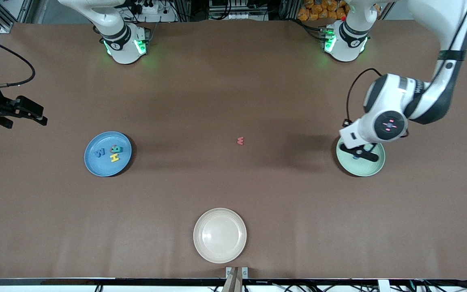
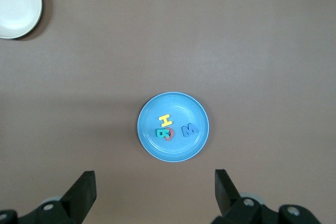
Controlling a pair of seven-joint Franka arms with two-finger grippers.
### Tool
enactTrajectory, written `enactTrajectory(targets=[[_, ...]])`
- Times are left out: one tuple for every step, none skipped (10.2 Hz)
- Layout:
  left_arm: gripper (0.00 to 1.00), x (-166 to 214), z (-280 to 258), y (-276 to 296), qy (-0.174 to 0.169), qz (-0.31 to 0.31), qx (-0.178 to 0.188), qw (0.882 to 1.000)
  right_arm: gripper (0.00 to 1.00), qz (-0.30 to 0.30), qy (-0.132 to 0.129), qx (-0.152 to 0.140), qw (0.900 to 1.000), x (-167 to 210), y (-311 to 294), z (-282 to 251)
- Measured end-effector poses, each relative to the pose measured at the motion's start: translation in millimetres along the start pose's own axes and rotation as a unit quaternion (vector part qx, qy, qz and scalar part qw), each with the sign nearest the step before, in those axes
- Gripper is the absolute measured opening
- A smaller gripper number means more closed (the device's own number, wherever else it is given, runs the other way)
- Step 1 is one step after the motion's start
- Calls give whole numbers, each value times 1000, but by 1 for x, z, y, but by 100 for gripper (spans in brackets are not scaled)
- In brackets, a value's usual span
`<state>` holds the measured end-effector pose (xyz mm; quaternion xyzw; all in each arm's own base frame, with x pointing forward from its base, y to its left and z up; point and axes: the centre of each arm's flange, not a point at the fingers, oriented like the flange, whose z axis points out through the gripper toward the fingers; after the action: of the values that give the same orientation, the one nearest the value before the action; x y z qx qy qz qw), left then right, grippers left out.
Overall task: Sort uppercase to blue plate, lowercase to green plate
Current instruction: 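Carry the blue 3 with the left gripper to the green plate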
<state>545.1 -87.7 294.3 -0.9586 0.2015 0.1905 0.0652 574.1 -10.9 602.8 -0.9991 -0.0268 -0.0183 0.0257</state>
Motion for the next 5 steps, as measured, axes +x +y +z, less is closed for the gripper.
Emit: enactTrajectory(targets=[[27,-5,20,-27,11,3,-11,1000,100,0,0,0,1000,0,0,0],[27,-9,38,-45,19,3,-19,1000,100,0,0,0,1000,0,0,1],[27,-10,51,-53,20,0,-25,1000,100,0,0,0,1000,1,0,1],[27,-8,56,-53,22,0,-28,999,100,0,1,0,1000,1,0,1],[27,-5,57,-49,27,1,-33,999,100,0,1,1,1000,1,0,1]])
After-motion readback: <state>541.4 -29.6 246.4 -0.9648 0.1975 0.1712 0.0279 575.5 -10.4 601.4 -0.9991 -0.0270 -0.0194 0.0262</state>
